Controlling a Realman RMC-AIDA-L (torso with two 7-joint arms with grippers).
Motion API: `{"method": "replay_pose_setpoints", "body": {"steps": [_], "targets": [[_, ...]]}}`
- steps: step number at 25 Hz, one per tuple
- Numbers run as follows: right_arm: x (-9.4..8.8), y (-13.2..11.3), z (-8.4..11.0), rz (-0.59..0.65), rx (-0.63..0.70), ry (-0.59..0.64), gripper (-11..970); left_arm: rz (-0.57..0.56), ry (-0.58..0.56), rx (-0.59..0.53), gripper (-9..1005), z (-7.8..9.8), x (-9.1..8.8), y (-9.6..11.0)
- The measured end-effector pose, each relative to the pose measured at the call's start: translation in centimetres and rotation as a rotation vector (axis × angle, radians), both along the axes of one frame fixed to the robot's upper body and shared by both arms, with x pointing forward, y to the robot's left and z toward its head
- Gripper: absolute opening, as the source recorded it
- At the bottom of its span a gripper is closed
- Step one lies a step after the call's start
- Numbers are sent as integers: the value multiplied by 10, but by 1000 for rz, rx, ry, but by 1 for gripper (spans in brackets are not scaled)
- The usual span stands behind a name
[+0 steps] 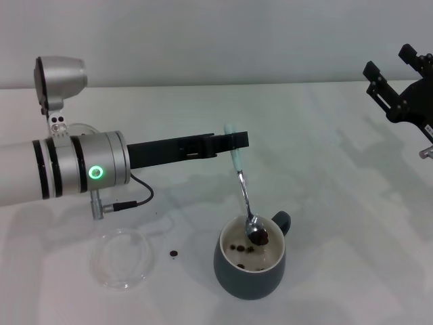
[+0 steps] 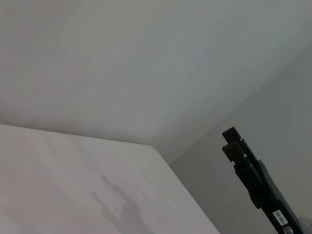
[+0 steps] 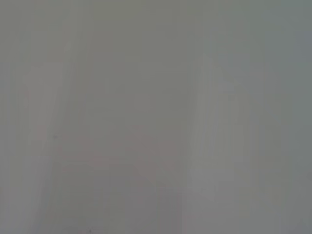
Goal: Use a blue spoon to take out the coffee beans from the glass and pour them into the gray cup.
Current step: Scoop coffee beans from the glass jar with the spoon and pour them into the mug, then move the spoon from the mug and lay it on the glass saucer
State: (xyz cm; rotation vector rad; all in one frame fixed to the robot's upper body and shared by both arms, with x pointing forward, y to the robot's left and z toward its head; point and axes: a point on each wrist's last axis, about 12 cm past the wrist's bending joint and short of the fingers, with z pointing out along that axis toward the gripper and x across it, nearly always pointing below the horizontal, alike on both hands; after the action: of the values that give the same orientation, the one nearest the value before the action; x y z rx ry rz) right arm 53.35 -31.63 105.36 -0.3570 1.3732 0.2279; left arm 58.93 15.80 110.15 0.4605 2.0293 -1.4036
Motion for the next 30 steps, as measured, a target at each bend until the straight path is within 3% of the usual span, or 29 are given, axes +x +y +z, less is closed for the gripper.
{"method": "replay_pose_setpoints", "body": {"steps": [17,25,30], "targets": [[1,-1,1,0,-4,-2,705,-64,-95,117,127,19,12,-10],[0,-2,1,-2,-5,-2,704,-51,-100,93,126,25,11,-6],[1,-2,1,-1,-6,-3,704,-12,-107,48,126,33,5,10]]}}
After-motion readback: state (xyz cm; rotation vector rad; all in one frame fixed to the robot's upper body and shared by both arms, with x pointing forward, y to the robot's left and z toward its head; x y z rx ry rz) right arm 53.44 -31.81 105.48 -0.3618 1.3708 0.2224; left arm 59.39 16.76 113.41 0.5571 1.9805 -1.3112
